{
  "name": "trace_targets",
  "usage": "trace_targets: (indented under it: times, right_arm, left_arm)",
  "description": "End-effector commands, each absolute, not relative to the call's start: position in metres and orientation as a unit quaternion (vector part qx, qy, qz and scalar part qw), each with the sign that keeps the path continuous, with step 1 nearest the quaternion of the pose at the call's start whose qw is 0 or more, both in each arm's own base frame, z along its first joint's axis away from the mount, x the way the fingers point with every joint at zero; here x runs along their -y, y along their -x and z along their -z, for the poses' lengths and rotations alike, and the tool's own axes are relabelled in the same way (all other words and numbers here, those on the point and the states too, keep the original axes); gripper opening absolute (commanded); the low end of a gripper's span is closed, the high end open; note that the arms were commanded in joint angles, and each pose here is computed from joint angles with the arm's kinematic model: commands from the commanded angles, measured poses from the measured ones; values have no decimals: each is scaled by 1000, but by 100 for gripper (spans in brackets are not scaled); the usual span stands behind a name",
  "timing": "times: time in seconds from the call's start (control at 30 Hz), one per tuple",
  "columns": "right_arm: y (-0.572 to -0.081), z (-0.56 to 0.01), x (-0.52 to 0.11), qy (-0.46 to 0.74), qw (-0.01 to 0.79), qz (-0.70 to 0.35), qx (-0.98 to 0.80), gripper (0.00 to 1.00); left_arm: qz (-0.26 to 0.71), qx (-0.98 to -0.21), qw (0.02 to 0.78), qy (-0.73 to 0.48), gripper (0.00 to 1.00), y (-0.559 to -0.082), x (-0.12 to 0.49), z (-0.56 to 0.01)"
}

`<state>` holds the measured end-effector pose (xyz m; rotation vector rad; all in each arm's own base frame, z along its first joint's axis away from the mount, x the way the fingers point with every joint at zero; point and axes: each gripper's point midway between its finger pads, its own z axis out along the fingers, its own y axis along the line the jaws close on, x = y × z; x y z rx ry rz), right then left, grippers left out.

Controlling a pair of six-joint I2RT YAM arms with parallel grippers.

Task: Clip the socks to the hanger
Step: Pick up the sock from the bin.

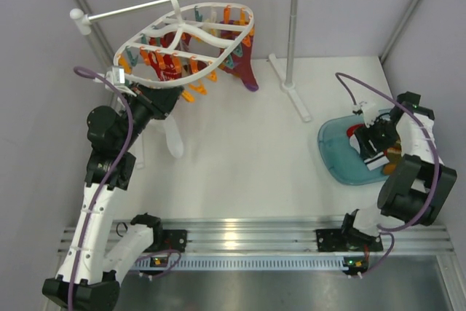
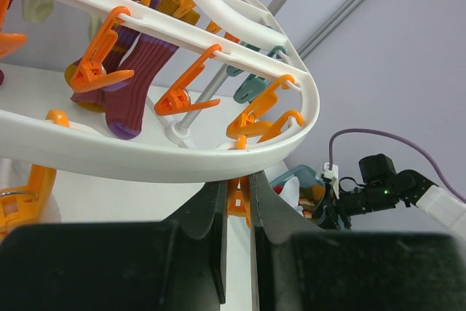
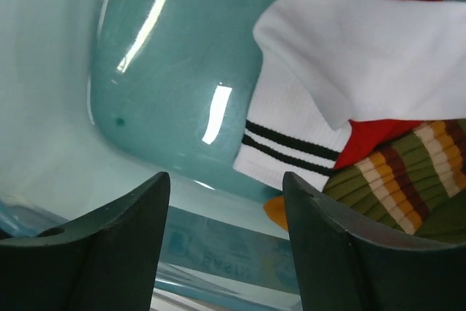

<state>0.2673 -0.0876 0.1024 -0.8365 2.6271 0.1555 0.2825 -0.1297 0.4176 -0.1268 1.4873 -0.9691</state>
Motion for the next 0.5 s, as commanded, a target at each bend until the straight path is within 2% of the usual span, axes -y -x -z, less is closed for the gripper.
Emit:
trace_targets:
  times: [0.0,0.17,0.27,0.43,0.47]
  right_arm:
    - [-284,-101,119,286,189,20,-939,63]
    - [-289,-71,135,258,163,47,-951,70]
    - [-285,-51,139,254,144,52,-955,70]
    - [-278,-29,135,246,124,39,-960,62]
    - [-275,-24,134,243,117,31,-962,56]
  left_arm:
    - [416,-645,639,61,0,-286,125,-418]
    - [415,-647,637,59,0,-288,126,-417]
    - [414,-647,637,61,0,-290,126,-417]
    - [413,-649,637,61,0,-291,126,-415]
    - [413,-649,637,61,0,-291,126,-415]
